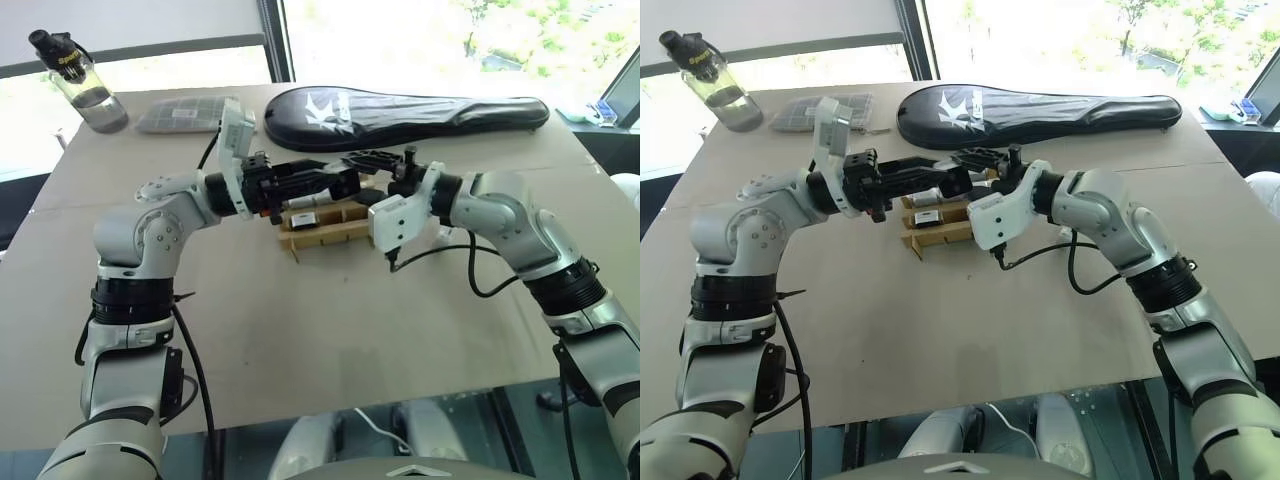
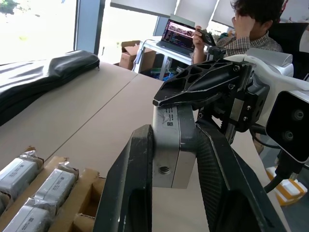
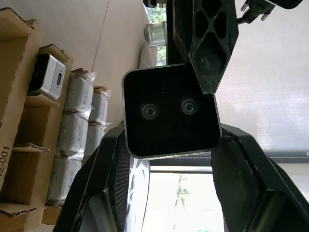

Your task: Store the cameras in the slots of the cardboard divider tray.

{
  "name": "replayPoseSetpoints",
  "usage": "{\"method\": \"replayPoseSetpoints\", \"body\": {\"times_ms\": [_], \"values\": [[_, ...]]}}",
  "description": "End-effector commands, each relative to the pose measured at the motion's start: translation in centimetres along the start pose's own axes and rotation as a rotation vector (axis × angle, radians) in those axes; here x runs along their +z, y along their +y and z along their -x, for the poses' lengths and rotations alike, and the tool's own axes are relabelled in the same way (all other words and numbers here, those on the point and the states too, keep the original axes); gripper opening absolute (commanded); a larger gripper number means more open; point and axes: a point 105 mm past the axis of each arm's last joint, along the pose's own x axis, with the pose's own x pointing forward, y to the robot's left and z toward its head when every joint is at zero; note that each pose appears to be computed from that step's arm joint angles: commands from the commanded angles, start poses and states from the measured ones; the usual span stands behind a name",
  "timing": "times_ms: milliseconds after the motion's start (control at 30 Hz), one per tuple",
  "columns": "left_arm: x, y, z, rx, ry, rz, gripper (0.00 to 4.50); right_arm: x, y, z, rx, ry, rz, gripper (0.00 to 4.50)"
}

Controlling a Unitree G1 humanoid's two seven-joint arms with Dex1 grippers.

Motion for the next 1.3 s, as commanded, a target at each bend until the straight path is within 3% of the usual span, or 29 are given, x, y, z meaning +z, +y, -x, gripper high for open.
{"method": "replayPoseSetpoints", "body": {"times_ms": [33,67,100,167,200,300,400,567,633,700,767,1000,1300], "values": [[0.5,-0.3,0.1,-0.017,0.011,-0.029,0.7,0.8,-1.7,0.3,-0.049,-0.023,0.049,1.85],[0.4,-0.2,0.2,-0.013,0.016,-0.034,0.7,0.9,-1.7,0.4,-0.05,-0.026,0.05,2.87],[0.4,-0.1,0.2,-0.009,0.017,-0.04,0.7,0.9,-1.8,0.4,-0.054,-0.029,0.044,3.2],[0.5,0.2,0.1,0.0,0.01,-0.06,0.7,0.8,-1.8,0.6,-0.056,-0.024,0.004,4.32],[0.6,0.3,0.1,0.0,0.002,-0.07,0.7,0.7,-1.8,0.7,-0.057,-0.019,-0.024,4.42],[1.1,0.6,0.1,-0.006,-0.04,-0.112,0.7,-0.4,-1.6,1.6,-0.063,0.035,-0.136,4.42],[1.3,1.9,0.2,0.037,-0.08,-0.152,0.7,-2.1,0.3,3.2,-0.035,0.119,-0.402,4.42],[0.1,3.1,0.5,0.05,-0.059,-0.256,0.7,-2.5,3.8,7.3,-0.177,0.142,-1.074,4.42],[-0.2,3.9,0.9,0.061,-0.045,-0.293,0.7,-1.5,4.7,9.2,-0.243,0.103,-1.228,4.42],[-0.8,4.5,1.3,0.054,-0.02,-0.293,0.7,-0.7,4.3,11.1,-0.369,0.075,-1.28,4.42],[-2.0,4.4,1.6,0.001,0.022,-0.303,0.7,1.3,4.7,12.9,-0.351,-0.027,-1.392,4.42],[-4.6,5.9,2.5,-0.015,0.152,-0.381,0.7,2.7,8.5,17.9,-0.243,0.058,-1.498,4.42],[-6.8,6.7,1.4,-0.044,0.235,-0.409,0.7,3.7,9.6,18.7,-0.215,0.053,-1.507,4.42]]}}
